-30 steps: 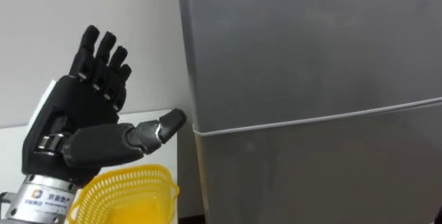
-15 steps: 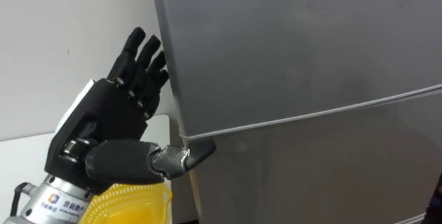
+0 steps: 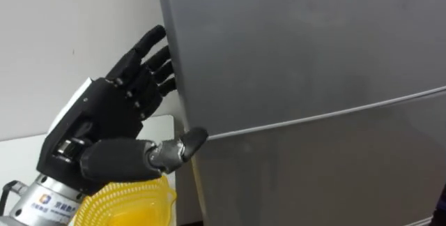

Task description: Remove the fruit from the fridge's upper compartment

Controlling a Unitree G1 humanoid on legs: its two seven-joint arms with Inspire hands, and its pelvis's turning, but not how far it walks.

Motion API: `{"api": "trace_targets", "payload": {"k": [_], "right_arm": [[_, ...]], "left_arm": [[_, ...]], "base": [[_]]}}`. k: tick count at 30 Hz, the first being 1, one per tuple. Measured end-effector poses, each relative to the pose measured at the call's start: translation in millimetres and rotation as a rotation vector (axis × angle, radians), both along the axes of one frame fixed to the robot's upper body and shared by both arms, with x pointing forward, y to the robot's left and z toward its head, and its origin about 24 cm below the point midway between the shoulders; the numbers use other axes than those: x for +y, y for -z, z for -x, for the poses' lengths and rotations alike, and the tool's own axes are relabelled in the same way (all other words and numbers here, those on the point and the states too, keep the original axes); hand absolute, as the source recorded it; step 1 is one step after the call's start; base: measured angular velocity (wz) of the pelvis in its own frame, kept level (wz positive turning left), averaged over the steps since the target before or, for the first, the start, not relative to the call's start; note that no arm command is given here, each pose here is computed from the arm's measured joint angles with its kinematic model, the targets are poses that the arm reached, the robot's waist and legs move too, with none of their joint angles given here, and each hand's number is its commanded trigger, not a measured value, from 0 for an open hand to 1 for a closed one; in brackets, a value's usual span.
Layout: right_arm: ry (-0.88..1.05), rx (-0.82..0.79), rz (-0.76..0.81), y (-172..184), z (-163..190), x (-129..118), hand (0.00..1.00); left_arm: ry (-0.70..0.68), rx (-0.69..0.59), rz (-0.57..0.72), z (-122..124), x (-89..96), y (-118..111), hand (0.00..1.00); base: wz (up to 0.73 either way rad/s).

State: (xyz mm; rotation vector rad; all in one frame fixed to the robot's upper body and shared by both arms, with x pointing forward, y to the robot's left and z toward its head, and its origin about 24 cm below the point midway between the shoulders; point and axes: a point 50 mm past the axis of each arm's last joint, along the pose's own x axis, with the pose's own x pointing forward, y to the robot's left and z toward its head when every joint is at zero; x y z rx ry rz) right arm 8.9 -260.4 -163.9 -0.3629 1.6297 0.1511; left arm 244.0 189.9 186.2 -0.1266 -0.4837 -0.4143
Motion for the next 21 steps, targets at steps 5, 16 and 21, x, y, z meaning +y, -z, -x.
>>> {"api": "trace_targets", "payload": {"k": [5, 16, 21], "right_arm": [[0.0, -0.001, 0.0, 0.0, -0.6, 0.1, 0.0], [0.0, -0.001, -0.001, 0.1, -0.5, 0.3, 0.0], [-0.001, 0.004, 0.0, 0.1, 1.6, 0.3, 0.0]], "left_arm": [[0.032, -0.017, 0.011, 0.9, -3.4, -2.1, 1.0], [0.137, -0.038, -0.014, 4.7, -13.4, -3.4, 0.99], [0.178, -0.042, -0.015, 5.6, -16.0, -3.0, 1.0]], "base": [[0.01], [0.01], [-0.01]]}}
